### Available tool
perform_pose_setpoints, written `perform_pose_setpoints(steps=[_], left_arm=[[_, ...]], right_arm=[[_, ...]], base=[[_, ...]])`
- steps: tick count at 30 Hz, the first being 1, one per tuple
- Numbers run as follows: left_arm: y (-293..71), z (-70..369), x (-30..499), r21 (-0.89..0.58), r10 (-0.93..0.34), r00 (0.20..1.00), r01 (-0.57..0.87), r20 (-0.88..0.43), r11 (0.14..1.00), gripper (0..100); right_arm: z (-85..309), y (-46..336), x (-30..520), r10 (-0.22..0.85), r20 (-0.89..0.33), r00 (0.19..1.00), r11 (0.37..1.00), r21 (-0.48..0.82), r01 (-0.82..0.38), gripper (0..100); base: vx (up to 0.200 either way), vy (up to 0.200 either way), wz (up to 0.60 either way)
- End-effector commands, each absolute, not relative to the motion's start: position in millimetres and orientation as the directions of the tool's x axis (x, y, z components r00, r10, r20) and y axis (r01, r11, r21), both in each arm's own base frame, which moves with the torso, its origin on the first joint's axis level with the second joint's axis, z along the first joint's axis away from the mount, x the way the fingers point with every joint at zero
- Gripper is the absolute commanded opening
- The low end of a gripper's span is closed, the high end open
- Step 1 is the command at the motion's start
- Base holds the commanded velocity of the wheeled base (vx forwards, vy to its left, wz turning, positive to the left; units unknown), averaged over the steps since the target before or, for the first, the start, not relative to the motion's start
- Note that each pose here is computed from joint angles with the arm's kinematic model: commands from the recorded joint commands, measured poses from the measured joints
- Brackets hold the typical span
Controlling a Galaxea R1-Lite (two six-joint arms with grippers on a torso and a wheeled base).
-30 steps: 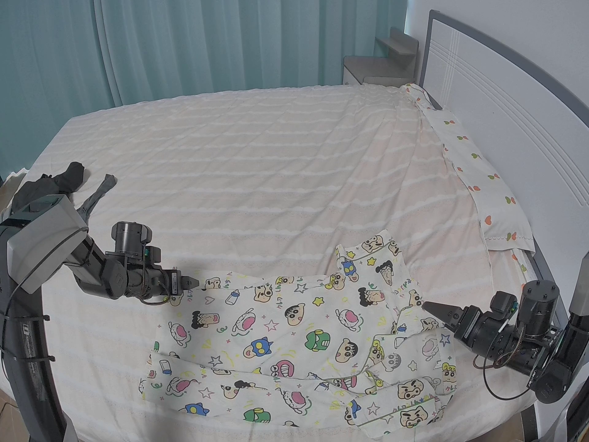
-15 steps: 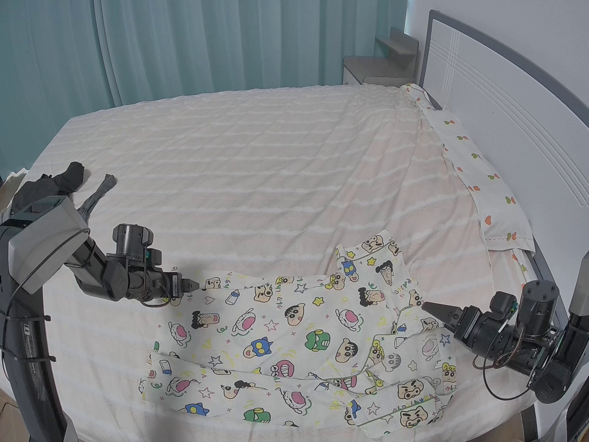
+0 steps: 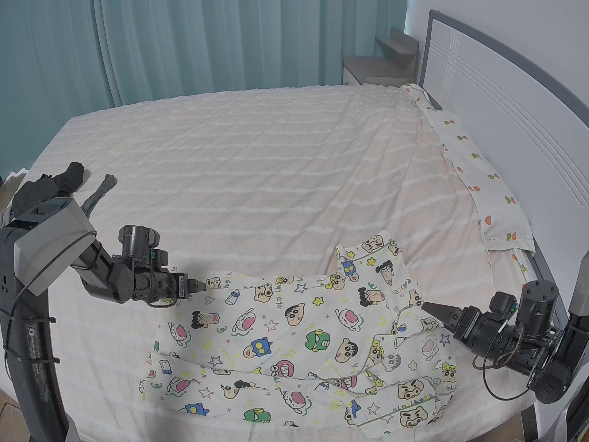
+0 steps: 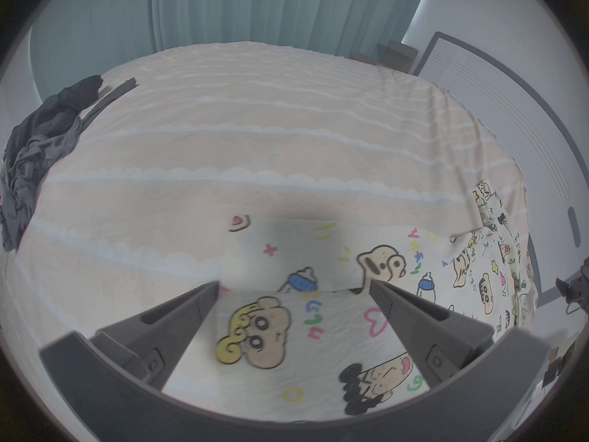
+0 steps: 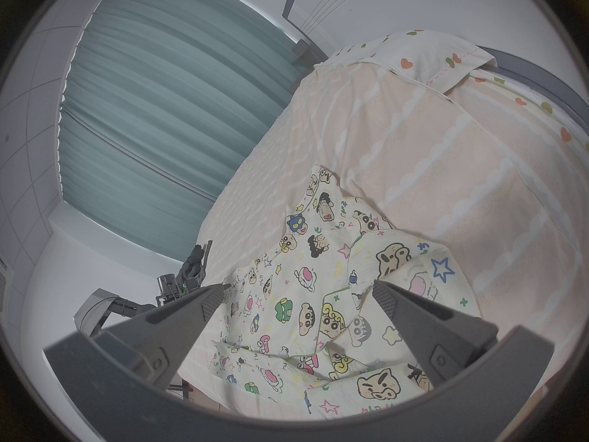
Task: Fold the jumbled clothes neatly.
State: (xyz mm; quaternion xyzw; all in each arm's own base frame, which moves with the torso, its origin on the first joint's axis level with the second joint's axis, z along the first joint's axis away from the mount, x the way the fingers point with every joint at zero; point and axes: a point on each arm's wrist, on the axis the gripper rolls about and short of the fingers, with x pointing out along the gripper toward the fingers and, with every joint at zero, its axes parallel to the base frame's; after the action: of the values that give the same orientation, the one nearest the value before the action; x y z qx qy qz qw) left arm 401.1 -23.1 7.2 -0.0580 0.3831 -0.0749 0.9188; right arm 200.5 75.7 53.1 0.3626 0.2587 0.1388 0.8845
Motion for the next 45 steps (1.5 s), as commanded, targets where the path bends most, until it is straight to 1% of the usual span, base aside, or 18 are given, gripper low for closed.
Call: perform_pose_setpoints(steps=[1,11,12,15,17,18,21,23,24,25,26,27,29,32,39,42,43,45], left_arm=[[-32,-5,403,-0.163,-0.194,0.688,0.111,-0.7,0.98,100],[-41,-6,404,-0.186,-0.213,0.694,0.115,-0.687,0.976,100],[-42,-5,404,-0.19,-0.215,0.696,0.114,-0.685,0.975,0],[-42,-4,403,-0.197,-0.215,0.696,0.108,-0.685,0.975,0],[-42,-1,403,-0.199,-0.216,0.7,0.107,-0.681,0.974,0],[-41,1,403,-0.2,-0.215,0.703,0.105,-0.678,0.974,0],[-41,7,403,-0.204,-0.214,0.713,0.102,-0.668,0.974,0],[-41,9,403,-0.209,-0.209,0.718,0.09,-0.664,0.974,0],[-41,11,403,-0.215,-0.209,0.723,0.085,-0.658,0.973,0],[-41,12,403,-0.217,-0.209,0.725,0.085,-0.656,0.973,0],[-41,17,404,-0.224,-0.206,0.742,0.078,-0.638,0.972,0],[-41,18,404,-0.224,-0.204,0.746,0.074,-0.635,0.972,0],[-39,22,406,-0.215,-0.166,0.773,0.039,-0.612,0.976,0],[-39,25,406,-0.208,-0.144,0.79,0.021,-0.597,0.978,0],[-38,30,406,-0.19,-0.111,0.802,-0.002,-0.587,0.982,0],[-37,31,406,-0.188,-0.107,0.805,-0.006,-0.584,0.982,0],[-38,31,406,-0.187,-0.107,0.805,-0.006,-0.584,0.982,0],[-38,31,406,-0.187,-0.107,0.805,-0.006,-0.584,0.982,0]], right_arm=[[53,75,197,0.434,-0.358,0.827,0.699,0.713,-0.057,100],[52,77,197,0.439,-0.361,0.822,0.699,0.713,-0.06,100],[52,76,197,0.437,-0.362,0.824,0.699,0.712,-0.058,100],[54,72,201,0.417,-0.347,0.84,0.698,0.715,-0.051,100],[59,63,218,0.393,-0.301,0.869,0.692,0.719,-0.064,100],[59,60,230,0.384,-0.286,0.878,0.702,0.708,-0.076,100],[43,51,270,0.324,-0.355,0.877,0.799,0.6,-0.052,100],[41,47,292,0.304,-0.38,0.874,0.825,0.563,-0.043,100],[44,46,306,0.3,-0.381,0.875,0.826,0.563,-0.038,100],[44,46,308,0.299,-0.381,0.875,0.826,0.563,-0.037,100],[50,47,325,0.312,-0.384,0.869,0.827,0.56,-0.05,100],[51,48,330,0.318,-0.387,0.865,0.829,0.557,-0.055,100],[50,51,350,0.339,-0.411,0.846,0.853,0.514,-0.092,100],[42,55,369,0.35,-0.428,0.834,0.884,0.445,-0.142,100],[31,66,399,0.384,-0.413,0.826,0.881,0.43,-0.195,100],[23,69,400,0.395,-0.431,0.811,0.881,0.428,-0.201,100],[16,74,400,0.402,-0.468,0.787,0.886,0.417,-0.204,100],[14,74,401,0.402,-0.478,0.781,0.889,0.409,-0.207,100]], base=[[0.0,0.0,0.0],[0.0,0.0,0.0],[0.0,0.0,0.0],[0.0,0.0,0.0],[0.0,0.0,0.0],[0.0,0.0,0.0],[0.0,0.0,0.0],[0.0,0.0,0.0],[0.0,0.0,0.0],[0.0,0.0,0.0],[0.0,0.0,0.0],[0.0,0.0,0.0],[0.0,0.0,0.0],[0.0,0.0,0.0],[0.0,0.0,0.0],[0.0,0.0,0.0],[0.0,0.0,0.0],[0.0,0.0,0.0]])
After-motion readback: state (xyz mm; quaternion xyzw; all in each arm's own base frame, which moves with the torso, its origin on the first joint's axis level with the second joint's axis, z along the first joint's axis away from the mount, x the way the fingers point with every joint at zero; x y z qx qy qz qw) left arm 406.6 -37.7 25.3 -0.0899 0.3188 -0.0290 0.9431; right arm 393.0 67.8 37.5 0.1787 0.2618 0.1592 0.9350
